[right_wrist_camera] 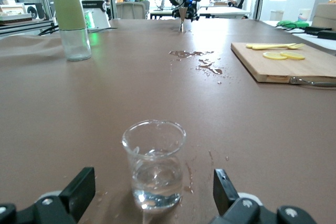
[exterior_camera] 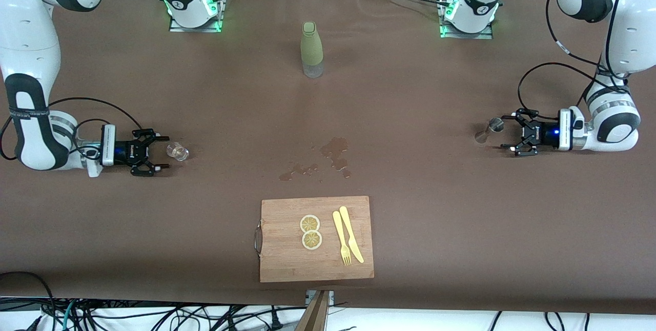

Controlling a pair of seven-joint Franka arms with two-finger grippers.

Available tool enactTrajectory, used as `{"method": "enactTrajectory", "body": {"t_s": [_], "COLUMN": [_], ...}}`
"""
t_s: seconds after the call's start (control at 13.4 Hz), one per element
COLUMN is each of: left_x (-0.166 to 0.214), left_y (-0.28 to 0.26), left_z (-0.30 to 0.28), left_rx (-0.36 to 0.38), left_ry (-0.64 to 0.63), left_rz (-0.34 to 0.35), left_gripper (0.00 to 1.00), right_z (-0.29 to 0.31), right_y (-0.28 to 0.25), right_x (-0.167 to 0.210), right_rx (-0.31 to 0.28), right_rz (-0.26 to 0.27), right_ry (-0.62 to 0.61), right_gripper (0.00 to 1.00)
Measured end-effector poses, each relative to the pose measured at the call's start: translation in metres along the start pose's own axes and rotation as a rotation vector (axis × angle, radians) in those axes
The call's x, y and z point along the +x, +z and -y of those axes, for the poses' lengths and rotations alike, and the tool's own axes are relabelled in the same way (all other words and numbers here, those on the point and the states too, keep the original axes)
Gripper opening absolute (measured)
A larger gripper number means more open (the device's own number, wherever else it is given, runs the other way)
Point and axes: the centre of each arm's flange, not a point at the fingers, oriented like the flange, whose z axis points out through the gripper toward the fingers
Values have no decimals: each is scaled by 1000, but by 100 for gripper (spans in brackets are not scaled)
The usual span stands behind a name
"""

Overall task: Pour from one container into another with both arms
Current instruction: 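Grasp the beaker with the right gripper while the left gripper grasps the jigger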

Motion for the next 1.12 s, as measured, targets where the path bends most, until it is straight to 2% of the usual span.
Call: {"method": "enactTrajectory", "body": {"t_s": [0.37, 0.52, 0.82, 1.12], "left_x": [-2, -3, -3, -4], "left_y": [15, 23, 34, 39], "left_z": [3, 4, 6, 6], "left_rx": [-12, -22, -37, -41], "left_ry": [68, 71, 75, 74], "left_rz": [-27, -38, -51, -58], "left_gripper": [100, 100, 100, 98], "right_z": [3, 4, 4, 4], "right_y": [42, 47, 47, 49], "right_x": [-20, -21, -20, -19], "right_rx": [33, 44, 44, 33], "right_rz": [-63, -77, -84, -114], "right_ry": [10, 10, 10, 12], "right_gripper": [100, 93, 45, 13]}}
